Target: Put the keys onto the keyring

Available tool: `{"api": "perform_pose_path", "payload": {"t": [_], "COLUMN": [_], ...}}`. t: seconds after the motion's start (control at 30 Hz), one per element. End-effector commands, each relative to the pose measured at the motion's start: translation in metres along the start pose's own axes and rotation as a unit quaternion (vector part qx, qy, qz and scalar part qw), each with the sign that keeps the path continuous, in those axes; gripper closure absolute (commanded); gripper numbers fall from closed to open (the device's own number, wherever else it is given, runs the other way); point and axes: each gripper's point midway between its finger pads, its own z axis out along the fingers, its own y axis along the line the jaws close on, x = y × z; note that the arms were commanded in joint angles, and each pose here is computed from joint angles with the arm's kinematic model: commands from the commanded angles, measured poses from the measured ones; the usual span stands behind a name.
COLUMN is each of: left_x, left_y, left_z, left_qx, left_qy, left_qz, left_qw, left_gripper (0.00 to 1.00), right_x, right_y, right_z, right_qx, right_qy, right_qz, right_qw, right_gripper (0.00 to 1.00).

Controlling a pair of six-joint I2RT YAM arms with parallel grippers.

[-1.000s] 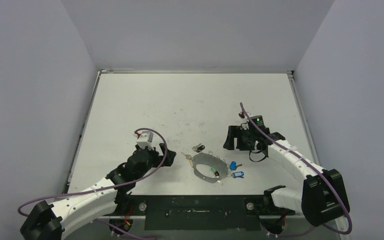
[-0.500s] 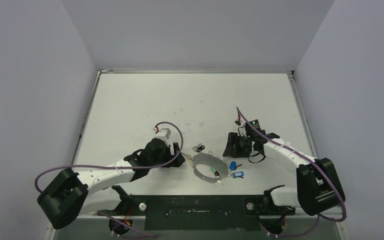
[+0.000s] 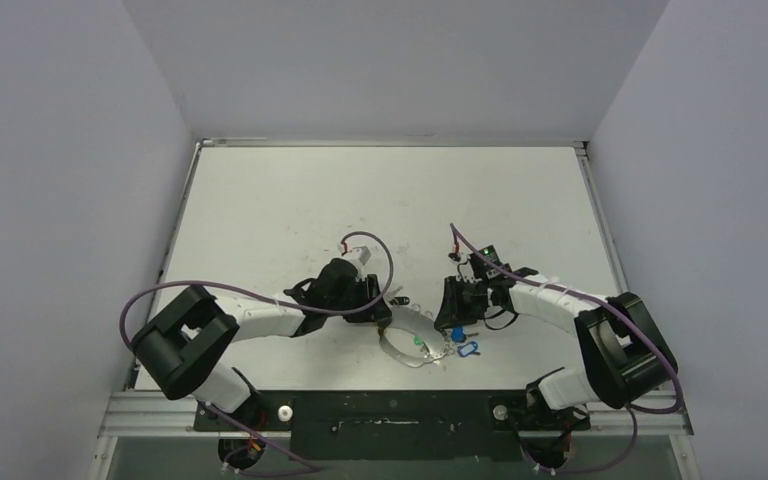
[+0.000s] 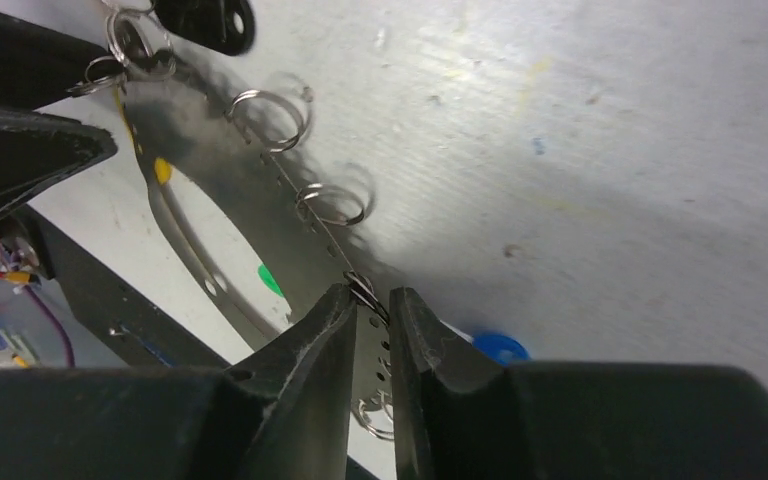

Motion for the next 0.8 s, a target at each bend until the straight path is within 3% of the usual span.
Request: {"api": "perform_pose_path", "payload": {"t": [0.0, 0.13, 0.4, 0.67, 0.77], "left_x": [-0.019, -0.029, -0.057, -0.092, -0.098], "left_y": [-0.007, 0.006, 0.034, 0.051, 0.058], "left_z": [0.002, 0.0, -0.015, -0.044, -0.053], "left_qx": [0.007, -0.015, -0.034, -0.064, -0.087], "left_qy": [-0.03, -0.042, -0.073, -0.134, -0.143], "left_qz": [-0.012, -0.032, -0.057, -0.021, -0.008], "left_qw": [0.999, 0.998, 0.995, 0.989, 0.986], "left_gripper": [0.59, 0.71, 0.73, 0.73, 0.71], "right_x": [-0.024, -0.032, -0.049, -0.038, -0.027], "right_y": [0.031, 0.047, 0.081, 0.11, 0.117], "right_z": [-0.002, -0.007, -0.01, 0.016, 0.028], "right_qx": [-0.035, -0.044, -0.053, -0.083, -0.09], "right_qy": [-0.028, -0.027, -0.041, -0.012, 0.004], "right_qz": [-0.024, -0.041, -0.08, -0.07, -0.061], "right_qw": [0.999, 0.998, 0.995, 0.994, 0.994], "right_gripper": [0.88, 1.0, 1.0, 1.0, 0.93]}}
